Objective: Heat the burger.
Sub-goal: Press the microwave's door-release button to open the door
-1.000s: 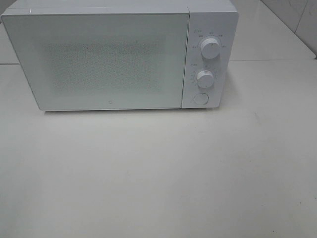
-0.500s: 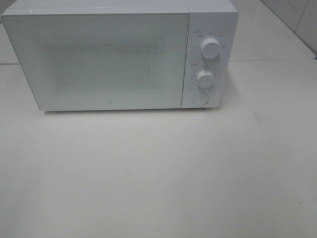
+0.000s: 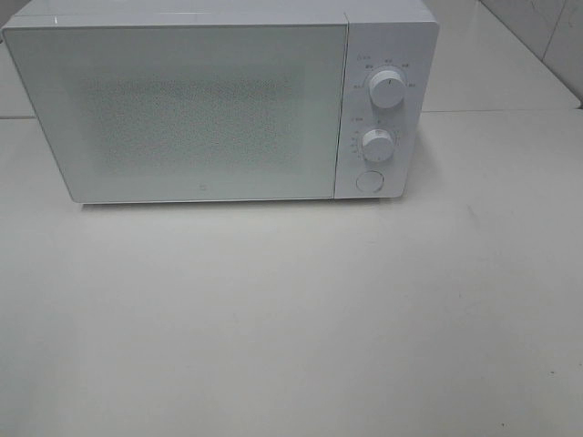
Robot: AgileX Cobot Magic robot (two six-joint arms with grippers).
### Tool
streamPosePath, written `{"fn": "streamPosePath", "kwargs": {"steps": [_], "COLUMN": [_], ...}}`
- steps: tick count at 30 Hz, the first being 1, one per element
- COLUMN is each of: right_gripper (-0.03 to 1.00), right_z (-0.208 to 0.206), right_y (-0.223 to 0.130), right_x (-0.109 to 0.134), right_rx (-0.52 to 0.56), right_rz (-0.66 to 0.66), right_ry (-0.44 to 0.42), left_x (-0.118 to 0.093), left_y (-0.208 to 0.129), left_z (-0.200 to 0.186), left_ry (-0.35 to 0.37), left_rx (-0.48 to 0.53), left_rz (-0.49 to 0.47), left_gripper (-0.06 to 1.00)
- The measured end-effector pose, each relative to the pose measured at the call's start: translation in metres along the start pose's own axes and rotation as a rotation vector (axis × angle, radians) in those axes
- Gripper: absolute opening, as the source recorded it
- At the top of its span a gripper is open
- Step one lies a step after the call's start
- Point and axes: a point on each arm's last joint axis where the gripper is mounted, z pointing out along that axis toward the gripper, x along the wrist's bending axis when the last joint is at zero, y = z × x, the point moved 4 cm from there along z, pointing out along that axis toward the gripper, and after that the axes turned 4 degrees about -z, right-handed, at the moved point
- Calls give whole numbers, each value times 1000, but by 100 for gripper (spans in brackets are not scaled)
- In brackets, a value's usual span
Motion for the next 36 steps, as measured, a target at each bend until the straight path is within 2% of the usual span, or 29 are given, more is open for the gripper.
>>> {"fn": "streamPosePath", "kwargs": {"steps": [11,36], "right_gripper": [76,76], "right_z": [40,154], "right_y": [31,43], "right_x": [5,17], "right_rx": [11,129], "right_rz": [-13,-33], "right_ry": [13,44], "left_x": [0,0], "left_y": [0,0], "left_z": [0,0], "left_ry": [0,0], "left_rx": [0,0], "left_rz": [0,0], "left_gripper": [99,99]}}
